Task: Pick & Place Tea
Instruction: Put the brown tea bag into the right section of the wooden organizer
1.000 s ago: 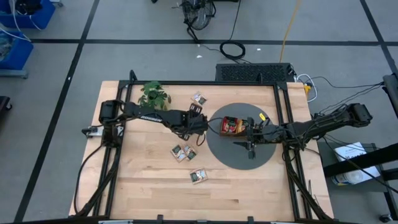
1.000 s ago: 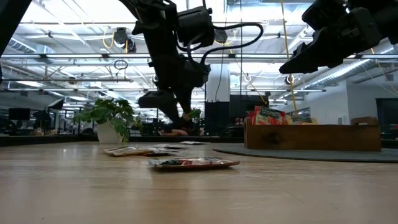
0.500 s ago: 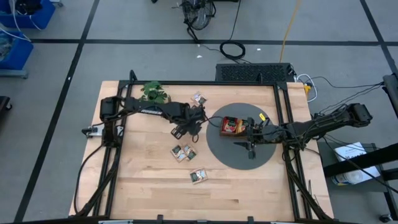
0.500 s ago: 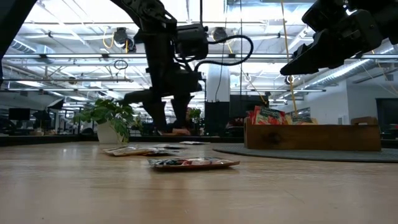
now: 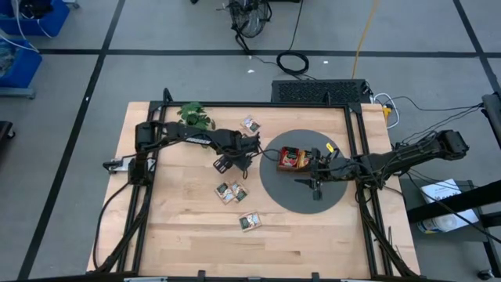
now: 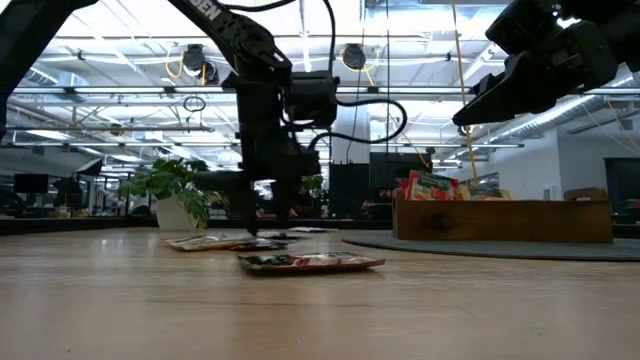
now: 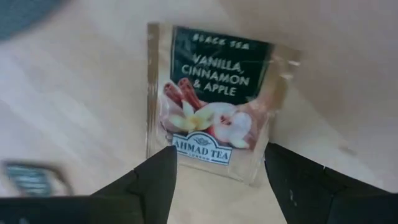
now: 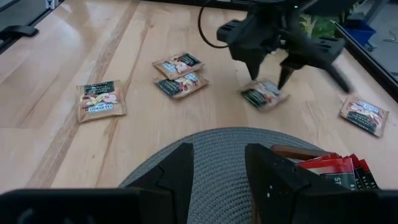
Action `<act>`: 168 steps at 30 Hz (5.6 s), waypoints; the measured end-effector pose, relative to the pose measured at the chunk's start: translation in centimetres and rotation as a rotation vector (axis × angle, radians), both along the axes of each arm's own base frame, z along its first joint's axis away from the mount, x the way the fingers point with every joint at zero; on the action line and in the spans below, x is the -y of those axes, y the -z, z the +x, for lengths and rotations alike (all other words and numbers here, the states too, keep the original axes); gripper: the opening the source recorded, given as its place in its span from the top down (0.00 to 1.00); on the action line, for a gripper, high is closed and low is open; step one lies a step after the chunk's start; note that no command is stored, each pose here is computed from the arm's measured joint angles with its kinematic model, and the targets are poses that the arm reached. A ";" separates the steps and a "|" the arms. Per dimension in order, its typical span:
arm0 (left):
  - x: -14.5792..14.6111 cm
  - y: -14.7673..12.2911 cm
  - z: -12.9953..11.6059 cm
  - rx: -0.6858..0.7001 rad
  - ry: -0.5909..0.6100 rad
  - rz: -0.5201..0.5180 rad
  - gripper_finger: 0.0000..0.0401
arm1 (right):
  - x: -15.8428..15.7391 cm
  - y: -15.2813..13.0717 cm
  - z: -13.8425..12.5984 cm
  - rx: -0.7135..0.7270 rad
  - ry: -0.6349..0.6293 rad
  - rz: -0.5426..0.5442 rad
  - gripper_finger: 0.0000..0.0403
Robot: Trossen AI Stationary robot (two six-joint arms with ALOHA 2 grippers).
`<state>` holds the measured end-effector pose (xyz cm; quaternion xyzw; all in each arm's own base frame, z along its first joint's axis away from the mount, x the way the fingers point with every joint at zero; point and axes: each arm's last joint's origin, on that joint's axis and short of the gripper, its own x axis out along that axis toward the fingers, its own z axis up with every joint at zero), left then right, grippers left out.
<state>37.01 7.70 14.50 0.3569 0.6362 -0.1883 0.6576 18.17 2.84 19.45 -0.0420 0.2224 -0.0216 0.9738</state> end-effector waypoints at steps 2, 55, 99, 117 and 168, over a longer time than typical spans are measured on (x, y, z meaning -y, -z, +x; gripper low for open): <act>-0.2 0.0 0.2 0.023 0.004 0.008 0.39 | 0.0 0.0 0.0 -0.001 0.000 0.000 0.68; 1.1 -0.2 0.1 0.006 -0.269 0.025 0.92 | 0.0 0.0 0.0 -0.005 0.003 0.006 0.68; -3.7 0.1 5.0 -0.022 -0.622 -0.313 0.53 | 0.0 0.4 -0.2 -0.042 0.001 -0.006 0.68; -3.7 -0.2 4.4 -0.042 -0.768 -0.192 0.44 | 0.0 0.4 -0.2 -0.041 0.008 0.007 0.68; -6.2 -0.5 3.9 -0.005 -0.754 -0.038 0.19 | 0.1 0.5 -0.3 -0.063 0.006 -0.001 0.68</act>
